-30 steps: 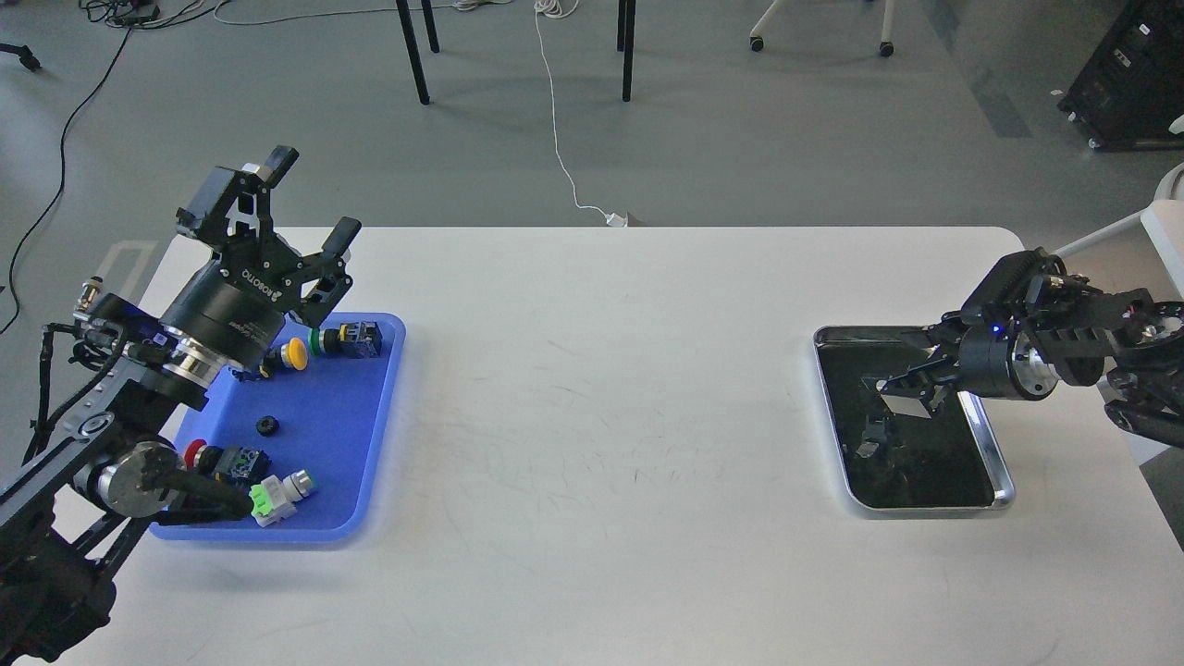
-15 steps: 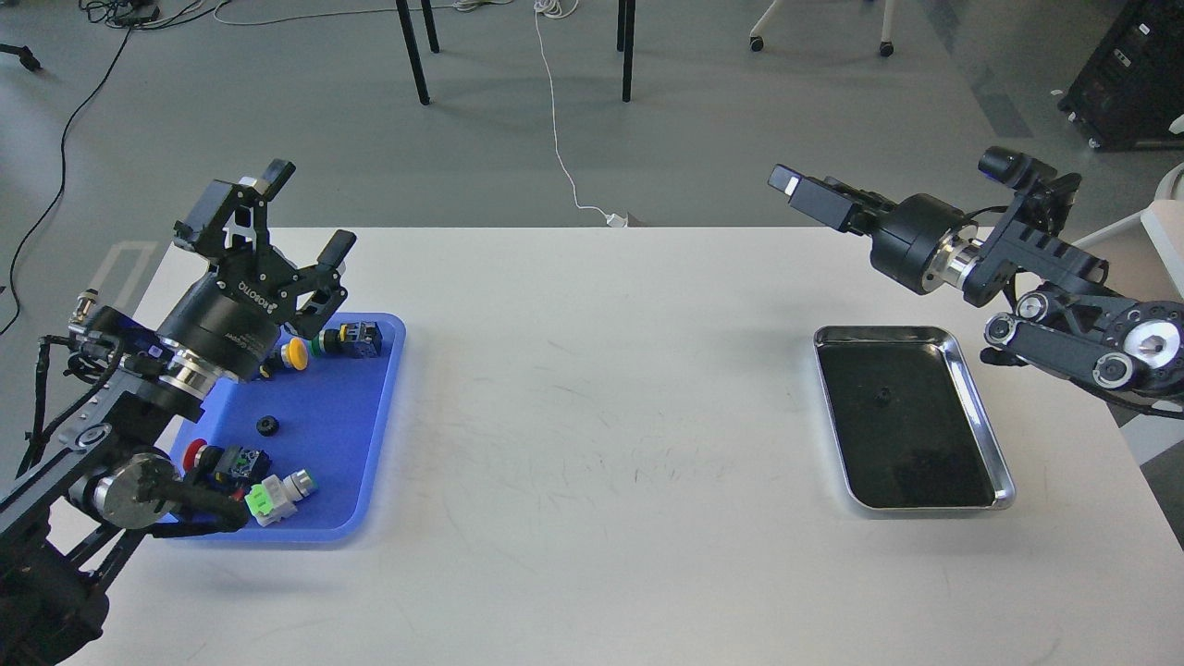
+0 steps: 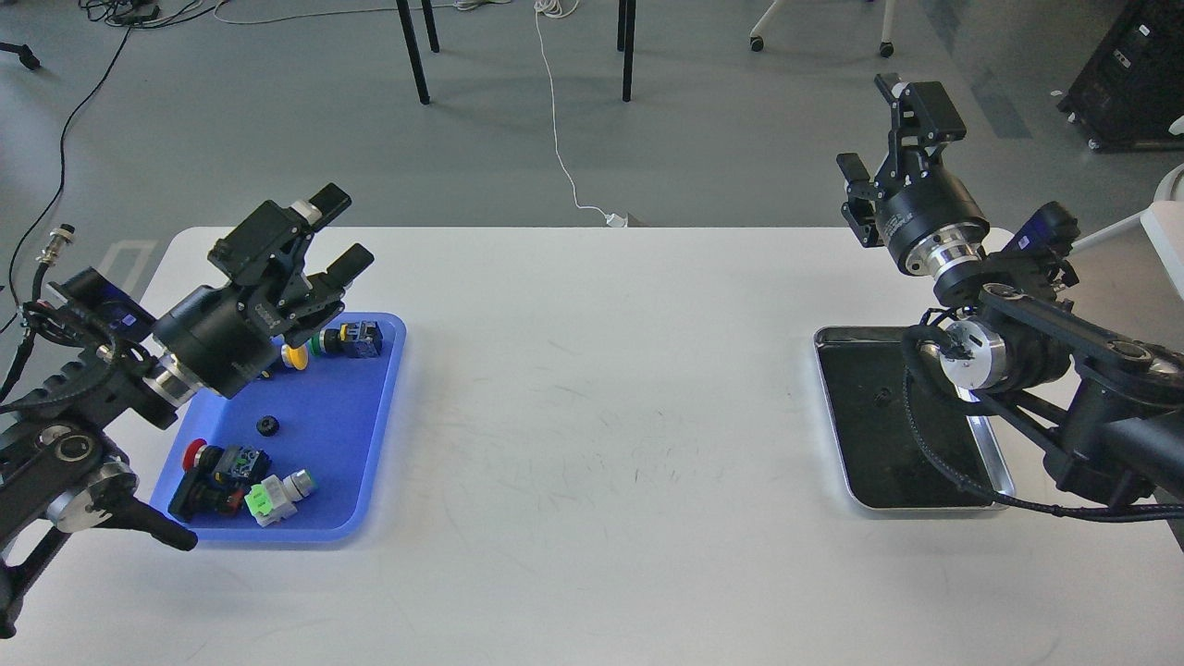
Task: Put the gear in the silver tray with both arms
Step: 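Raise the right gripper up and away from the silver tray, then grasp another small black gear in the blue tray with the left gripper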
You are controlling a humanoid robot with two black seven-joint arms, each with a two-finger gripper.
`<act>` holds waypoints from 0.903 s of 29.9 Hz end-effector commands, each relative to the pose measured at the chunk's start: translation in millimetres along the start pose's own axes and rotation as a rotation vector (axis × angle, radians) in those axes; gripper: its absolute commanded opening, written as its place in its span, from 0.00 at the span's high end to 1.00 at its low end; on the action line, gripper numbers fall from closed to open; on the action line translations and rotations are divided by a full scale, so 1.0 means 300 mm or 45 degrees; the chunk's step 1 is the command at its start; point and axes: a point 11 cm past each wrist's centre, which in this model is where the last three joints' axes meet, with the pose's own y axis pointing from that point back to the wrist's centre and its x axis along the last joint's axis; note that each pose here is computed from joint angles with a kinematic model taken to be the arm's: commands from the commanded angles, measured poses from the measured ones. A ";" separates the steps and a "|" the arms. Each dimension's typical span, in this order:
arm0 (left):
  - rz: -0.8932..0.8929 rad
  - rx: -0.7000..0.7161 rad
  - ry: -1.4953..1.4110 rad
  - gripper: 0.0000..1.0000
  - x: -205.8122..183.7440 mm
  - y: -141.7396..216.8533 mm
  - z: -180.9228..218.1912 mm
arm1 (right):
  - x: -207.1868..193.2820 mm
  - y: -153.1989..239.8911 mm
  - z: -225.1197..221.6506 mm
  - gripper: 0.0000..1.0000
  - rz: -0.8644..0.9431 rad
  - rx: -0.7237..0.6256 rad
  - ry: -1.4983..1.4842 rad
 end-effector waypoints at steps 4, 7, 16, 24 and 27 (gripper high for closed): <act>-0.482 0.450 -0.793 0.02 0.028 0.106 -0.087 | 0.038 0.047 0.060 0.01 0.035 -0.045 -0.038; -0.652 0.588 -1.047 0.02 0.056 0.125 -0.122 | 0.036 0.048 0.065 0.01 0.034 -0.047 -0.041; -0.955 0.906 -1.165 0.02 0.150 0.152 -0.254 | 0.035 0.048 0.068 0.01 0.032 -0.049 -0.033; -0.988 0.984 -1.122 0.03 0.154 0.131 -0.334 | 0.041 0.047 0.059 0.01 0.036 -0.042 -0.032; -0.991 1.020 -1.104 0.04 0.156 0.142 -0.366 | 0.039 0.047 0.059 0.01 0.033 -0.042 -0.031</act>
